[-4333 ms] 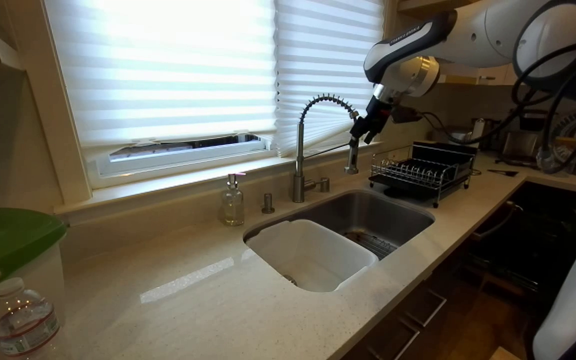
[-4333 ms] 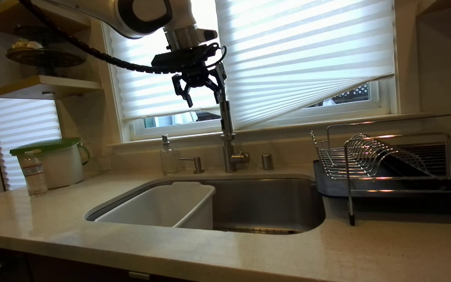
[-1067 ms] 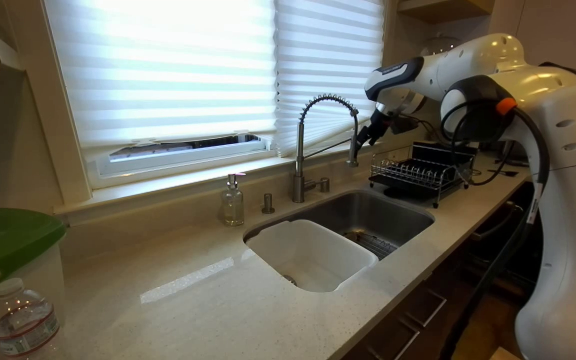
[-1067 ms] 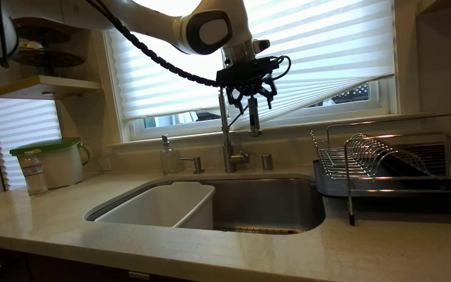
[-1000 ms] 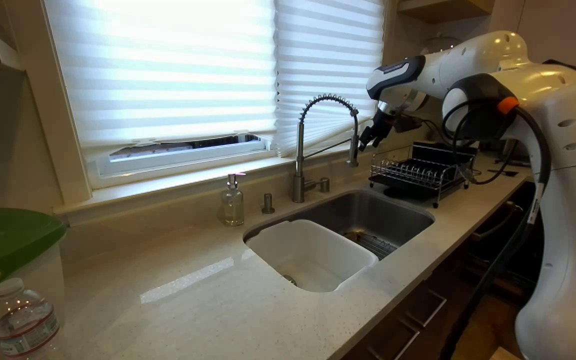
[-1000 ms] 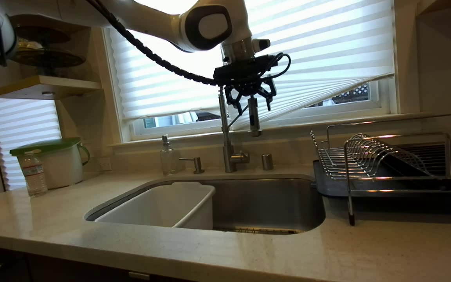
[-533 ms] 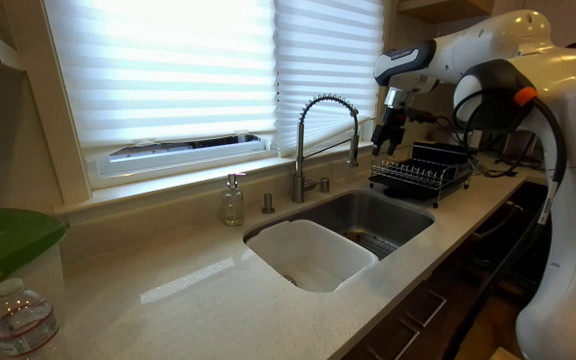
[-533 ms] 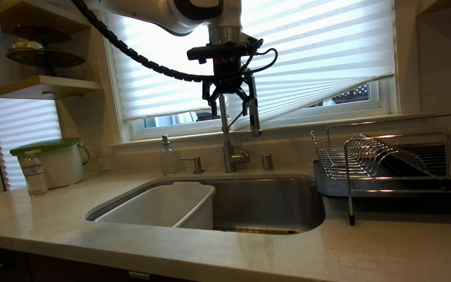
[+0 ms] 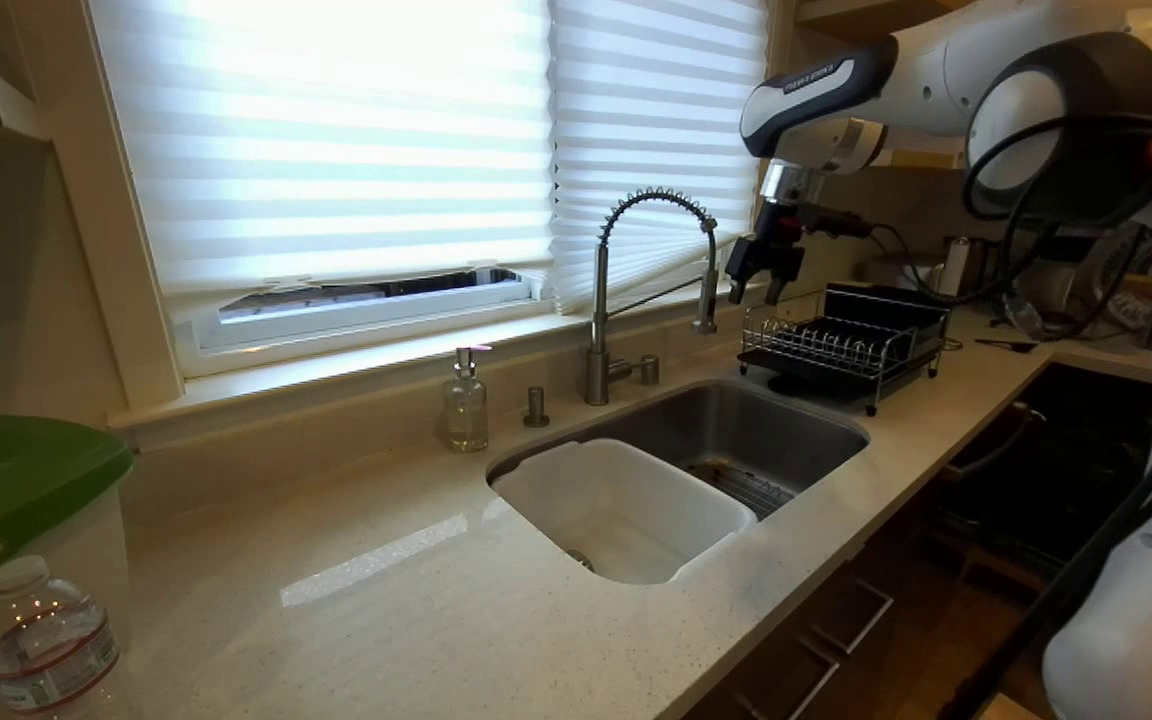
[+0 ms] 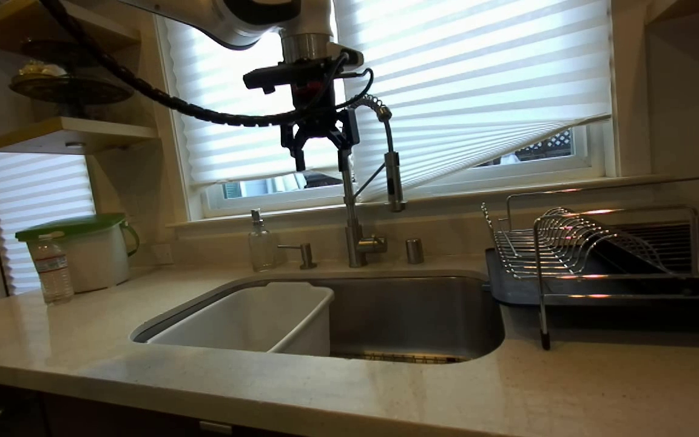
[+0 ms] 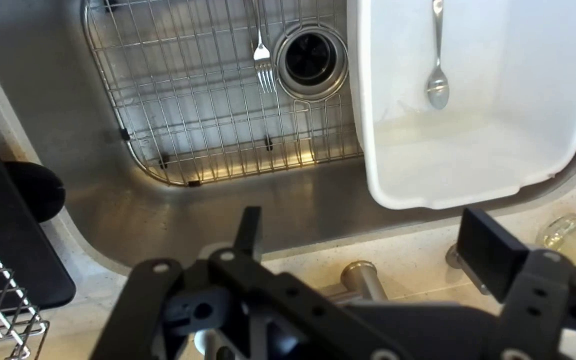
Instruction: Push the tap to the right
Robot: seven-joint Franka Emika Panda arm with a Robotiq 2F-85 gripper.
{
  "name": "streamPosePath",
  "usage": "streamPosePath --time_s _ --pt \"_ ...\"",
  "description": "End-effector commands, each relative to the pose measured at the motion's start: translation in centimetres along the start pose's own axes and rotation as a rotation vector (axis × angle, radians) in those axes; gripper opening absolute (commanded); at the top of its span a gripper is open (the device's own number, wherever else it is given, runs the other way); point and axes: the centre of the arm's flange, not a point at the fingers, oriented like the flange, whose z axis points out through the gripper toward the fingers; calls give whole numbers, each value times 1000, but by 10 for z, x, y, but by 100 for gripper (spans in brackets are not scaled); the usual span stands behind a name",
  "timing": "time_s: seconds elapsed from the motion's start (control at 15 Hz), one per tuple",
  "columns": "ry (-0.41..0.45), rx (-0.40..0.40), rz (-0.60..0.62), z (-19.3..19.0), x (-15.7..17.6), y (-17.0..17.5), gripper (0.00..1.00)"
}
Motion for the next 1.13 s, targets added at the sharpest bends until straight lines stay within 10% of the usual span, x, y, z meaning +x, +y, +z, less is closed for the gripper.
streamPosePath --time_s 0.0,0.73,0.93,1.07 --pt "61 -33 70 25 -66 -40 100" --pt "159 -129 224 99 -148 -96 100" --pt "153 -90 66 124 -185 -122 100" --pt "132 -98 114 120 -147 -107 100"
